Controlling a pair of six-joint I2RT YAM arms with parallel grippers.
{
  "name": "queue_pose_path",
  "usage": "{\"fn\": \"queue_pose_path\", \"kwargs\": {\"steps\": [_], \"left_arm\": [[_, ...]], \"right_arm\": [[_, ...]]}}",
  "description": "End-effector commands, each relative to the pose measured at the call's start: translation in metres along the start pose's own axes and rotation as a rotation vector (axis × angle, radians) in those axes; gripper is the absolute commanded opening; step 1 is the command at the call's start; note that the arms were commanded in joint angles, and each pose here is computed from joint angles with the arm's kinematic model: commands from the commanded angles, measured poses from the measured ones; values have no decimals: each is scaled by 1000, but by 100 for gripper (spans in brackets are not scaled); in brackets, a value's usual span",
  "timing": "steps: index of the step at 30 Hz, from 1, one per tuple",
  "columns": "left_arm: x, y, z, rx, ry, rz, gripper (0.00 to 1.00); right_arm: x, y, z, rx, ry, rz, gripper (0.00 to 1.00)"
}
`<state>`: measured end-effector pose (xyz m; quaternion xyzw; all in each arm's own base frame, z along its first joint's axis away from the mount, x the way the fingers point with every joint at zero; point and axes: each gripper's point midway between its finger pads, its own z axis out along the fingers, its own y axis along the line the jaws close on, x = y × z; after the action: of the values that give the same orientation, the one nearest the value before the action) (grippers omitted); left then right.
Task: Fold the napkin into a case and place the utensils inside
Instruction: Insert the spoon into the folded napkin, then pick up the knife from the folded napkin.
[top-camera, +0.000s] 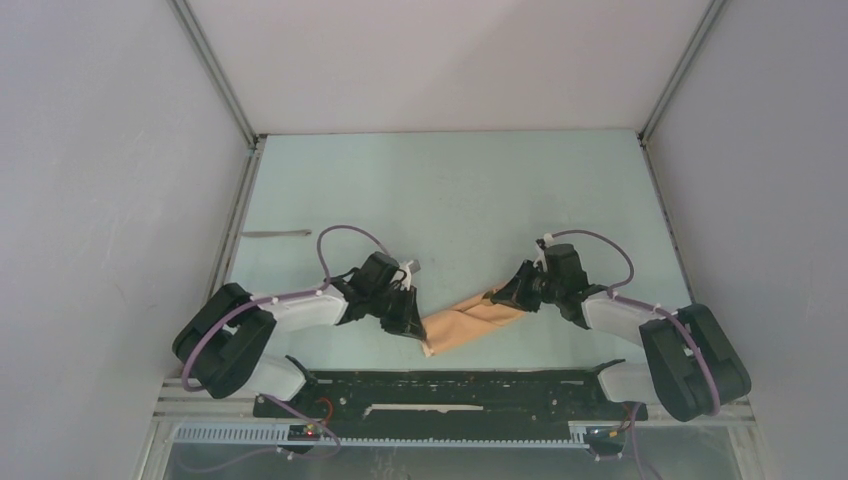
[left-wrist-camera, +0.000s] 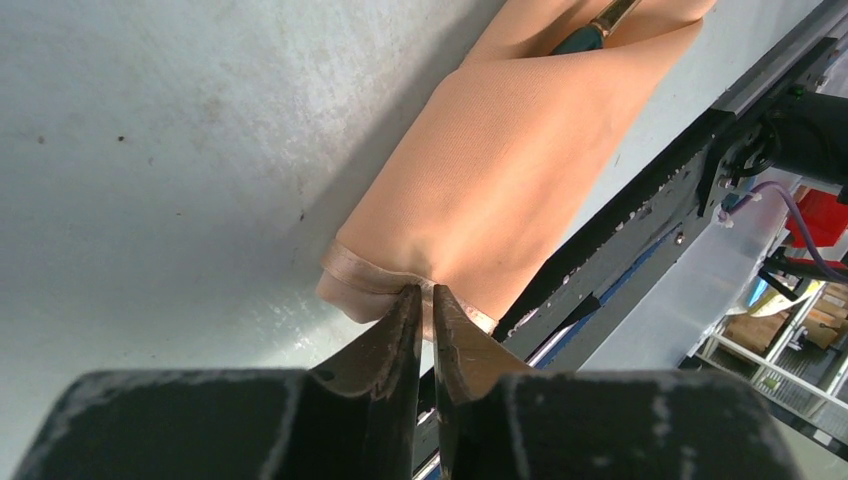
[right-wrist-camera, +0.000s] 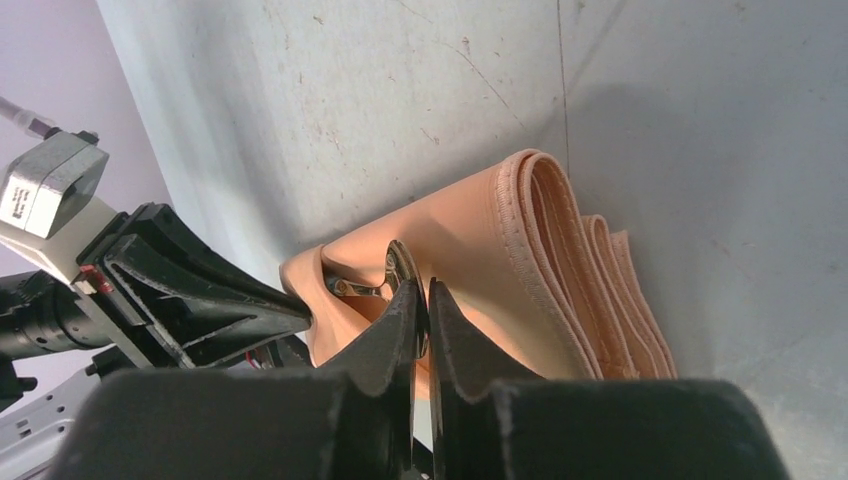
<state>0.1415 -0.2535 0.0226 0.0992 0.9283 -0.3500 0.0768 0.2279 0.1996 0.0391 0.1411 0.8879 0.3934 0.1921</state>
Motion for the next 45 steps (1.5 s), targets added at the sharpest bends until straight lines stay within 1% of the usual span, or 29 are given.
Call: {"fn": "queue_pose_path", "kwargs": {"steps": [1,3,6,10,12,15,16,17,18,20,22,23,24,25,26,27,28,29,30,32,33,35,38,39,40,41,43,45], "left_arm": [[-1,-3,-6,-4,-26,17,18],[-5,-6,-10,0,-49,31,19],[-14,-6,-19,-38,-79,75,20],[-24,-13,-35,-56,-139,120,23],[-30,-17,-45,-64,-181,133,26],[-42,-20,-65,-97,-263,158,30],[-48,-20,-73,-115,-297,165,30],[-53,-18,-81,-138,-329,169,31],[-58,-17,-90,-153,-365,166,32],[-66,-12,-104,-176,-431,147,34],[-72,-2,-117,-211,-495,95,36],[-76,3,-127,-222,-540,60,37],[-79,11,-134,-241,-580,9,39],[-81,23,-142,-266,-622,-56,41],[-83,37,-150,-291,-664,-140,43],[-85,56,-160,-324,-718,-248,46],[-86,84,-175,-389,-785,-395,51],[-83,104,-186,-436,-834,-528,60],[-79,124,-197,-491,-877,-654,73],[-79,148,-210,-547,-930,-842,96],[-85,154,-215,-553,-939,-909,99],[-99,168,-221,-575,-918,-1016,100],[-114,184,-230,-712,-831,-1160,100],[-121,192,-229,-753,-792,-1208,100],[-129,196,-234,-786,-789,-1246,100],[-138,201,-239,-813,-792,-1273,100],[-158,213,-247,-843,-830,-1327,100],[-176,227,-246,-831,-842,-1405,99]], "right_arm": [[-3,1,4,4,-17,-14,16],[-4,2,4,2,-17,-25,21],[-6,2,2,13,-20,-32,28],[-7,1,1,21,-24,-36,33],[-7,1,-1,31,-31,-37,37],[-9,0,-4,39,-39,-53,41],[-10,-1,-4,49,-36,-63,44],[-10,-1,-5,58,-35,-70,49],[-12,-1,-6,60,-38,-78,52],[-13,0,-7,59,-41,-92,52],[-15,2,-8,61,-41,-111,55],[-17,3,-9,62,-40,-122,58],[-18,4,-11,70,-39,-135,61],[-20,3,-14,90,-39,-150,66],[-23,4,-18,103,-45,-176,85],[-25,4,-22,120,-52,-202,98],[-30,6,-28,142,-65,-230,99],[-33,5,-35,175,-67,-253,100],[-42,9,-41,196,-96,-289,100],[-51,14,-56,251,-115,-344,100],[-56,18,-62,266,-131,-372,100],[-67,25,-74,303,-163,-416,100],[-82,37,-87,331,-220,-415,100],[-80,42,-88,302,-198,-390,100],[-78,46,-88,273,-162,-369,100],[-75,48,-87,253,-122,-354,100],[-68,50,-82,229,-61,-374,100],[-66,44,-78,269,-49,-394,100]]}}
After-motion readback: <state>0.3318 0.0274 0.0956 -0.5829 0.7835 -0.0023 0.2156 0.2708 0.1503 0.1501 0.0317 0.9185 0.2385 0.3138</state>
